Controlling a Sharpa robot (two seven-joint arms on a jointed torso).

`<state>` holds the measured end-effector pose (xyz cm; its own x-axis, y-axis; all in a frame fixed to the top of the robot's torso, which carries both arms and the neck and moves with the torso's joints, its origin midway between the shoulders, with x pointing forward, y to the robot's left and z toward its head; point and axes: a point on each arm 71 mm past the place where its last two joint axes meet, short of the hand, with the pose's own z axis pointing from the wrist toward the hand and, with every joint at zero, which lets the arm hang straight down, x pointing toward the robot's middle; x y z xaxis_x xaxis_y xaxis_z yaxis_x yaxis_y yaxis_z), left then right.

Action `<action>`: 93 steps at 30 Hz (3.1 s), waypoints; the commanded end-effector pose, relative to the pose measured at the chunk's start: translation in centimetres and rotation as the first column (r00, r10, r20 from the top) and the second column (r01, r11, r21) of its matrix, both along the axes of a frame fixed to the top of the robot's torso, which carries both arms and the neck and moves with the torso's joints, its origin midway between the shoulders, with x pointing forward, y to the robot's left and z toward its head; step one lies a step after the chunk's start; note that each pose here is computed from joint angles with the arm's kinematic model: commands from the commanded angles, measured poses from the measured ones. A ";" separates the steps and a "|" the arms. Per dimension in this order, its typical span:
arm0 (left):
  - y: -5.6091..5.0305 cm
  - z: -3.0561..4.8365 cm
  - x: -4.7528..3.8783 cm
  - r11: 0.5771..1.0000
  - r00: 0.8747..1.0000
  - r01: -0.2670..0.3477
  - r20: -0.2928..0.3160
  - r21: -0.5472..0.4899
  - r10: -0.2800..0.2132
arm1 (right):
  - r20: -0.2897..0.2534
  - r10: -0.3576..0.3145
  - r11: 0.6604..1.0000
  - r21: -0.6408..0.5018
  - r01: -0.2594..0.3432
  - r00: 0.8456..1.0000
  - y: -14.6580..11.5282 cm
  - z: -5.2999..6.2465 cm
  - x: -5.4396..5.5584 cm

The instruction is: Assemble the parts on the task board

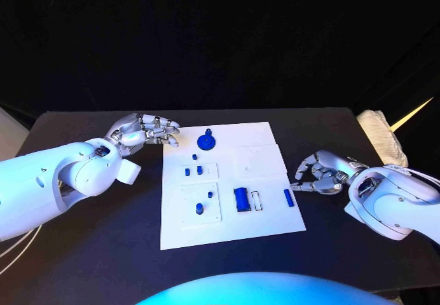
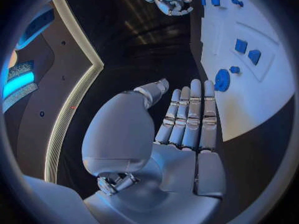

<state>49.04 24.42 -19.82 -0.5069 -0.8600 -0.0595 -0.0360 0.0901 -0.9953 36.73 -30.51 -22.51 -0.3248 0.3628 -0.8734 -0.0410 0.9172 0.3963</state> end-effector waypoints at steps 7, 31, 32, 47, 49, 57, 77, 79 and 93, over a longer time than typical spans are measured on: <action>-0.3 0.06 -0.12 1.000 1.000 0.013 0.009 -0.017 -0.012 | -0.014 0.042 0.997 -0.067 -0.042 0.999 1.0 -1.0 -0.7; -0.1 0.05 -0.16 1.000 1.000 0.010 0.008 -0.016 -0.010 | -0.080 0.043 0.985 -0.164 -0.055 0.996 1.8 -3.4 -1.0; -0.1 0.05 -0.17 1.000 1.000 0.011 0.008 -0.017 -0.010 | -0.085 0.047 0.985 -0.165 -0.060 0.995 2.0 -3.5 -1.1; 0.0 0.04 -0.20 1.000 1.000 0.010 0.007 -0.016 -0.010 | -0.108 0.064 0.981 -0.174 -0.082 0.992 3.3 -4.7 -0.9; 0.0 0.04 -0.21 1.000 1.000 0.010 0.007 -0.016 -0.010 | -0.107 0.066 0.981 -0.174 -0.084 0.992 3.4 -4.7 -0.9; 0.1 0.05 -0.25 1.000 1.000 0.010 0.006 -0.016 -0.010 | -0.097 0.066 0.983 -0.162 -0.081 0.993 3.9 -4.7 -0.8; 0.1 0.04 -0.24 1.000 1.000 0.008 0.006 -0.015 -0.008 | -0.136 -0.014 0.992 0.119 0.030 0.991 5.9 -2.2 -1.3; 0.0 0.04 -0.25 1.000 1.000 0.008 0.006 -0.015 -0.008 | -0.157 -0.013 0.990 0.134 0.035 0.988 6.3 -2.3 -1.2; 0.0 0.05 -0.25 1.000 1.000 0.010 0.006 -0.016 -0.010 | -0.233 -0.012 0.986 0.157 0.050 0.972 8.1 -3.4 -0.8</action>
<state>48.86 24.65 -19.88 -0.5050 -0.8611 -0.0582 -0.0362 0.0885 -0.9954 36.01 -22.43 -25.58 -0.4769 0.4910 -0.7290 0.0647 0.8468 0.5280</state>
